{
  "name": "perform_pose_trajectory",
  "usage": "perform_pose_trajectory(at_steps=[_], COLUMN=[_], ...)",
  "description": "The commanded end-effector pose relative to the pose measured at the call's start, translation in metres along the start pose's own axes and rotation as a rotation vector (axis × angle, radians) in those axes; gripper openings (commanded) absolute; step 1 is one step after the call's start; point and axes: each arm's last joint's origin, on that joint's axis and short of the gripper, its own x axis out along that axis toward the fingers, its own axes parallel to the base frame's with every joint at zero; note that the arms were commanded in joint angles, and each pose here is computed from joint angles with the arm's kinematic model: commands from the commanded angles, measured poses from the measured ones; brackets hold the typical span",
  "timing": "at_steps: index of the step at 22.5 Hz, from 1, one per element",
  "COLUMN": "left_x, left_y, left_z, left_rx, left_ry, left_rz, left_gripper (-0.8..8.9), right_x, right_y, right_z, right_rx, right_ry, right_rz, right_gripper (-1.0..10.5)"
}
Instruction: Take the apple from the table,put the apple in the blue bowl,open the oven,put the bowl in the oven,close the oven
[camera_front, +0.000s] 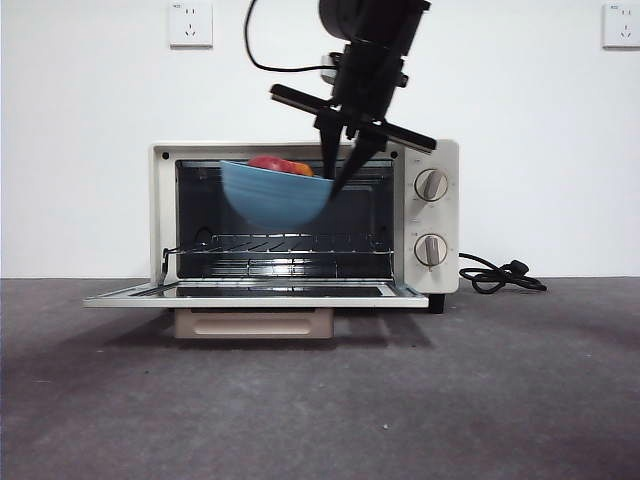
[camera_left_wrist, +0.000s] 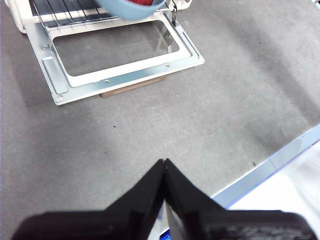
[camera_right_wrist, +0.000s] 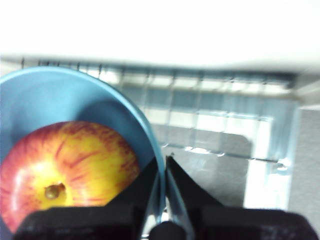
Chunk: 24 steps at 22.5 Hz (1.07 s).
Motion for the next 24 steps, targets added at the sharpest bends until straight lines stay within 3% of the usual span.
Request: perform_pose_trajectory(at_steps=[1,6,24], left_x=[0.001,0.001,0.001], left_y=[0.000,0.000,0.000], left_z=[0.000,-0.002,-0.002], left_rx=[-0.003,-0.007,-0.035], left_ry=[-0.004,0.016,0.016], left_rz=[-0.003,0.001,0.001], left_gripper=[-0.05,-0.05,-0.05], right_x=[0.010,0.008,0.010], right_y=[-0.015,-0.033,-0.038], right_z=[0.006,0.017,0.020], right_rx=[0.079,0.165,0.192], right_ry=[0.019,-0.014,-0.065], right_rz=[-0.024,-0.031,-0.109], right_gripper=[-0.1,-0.1,-0.1])
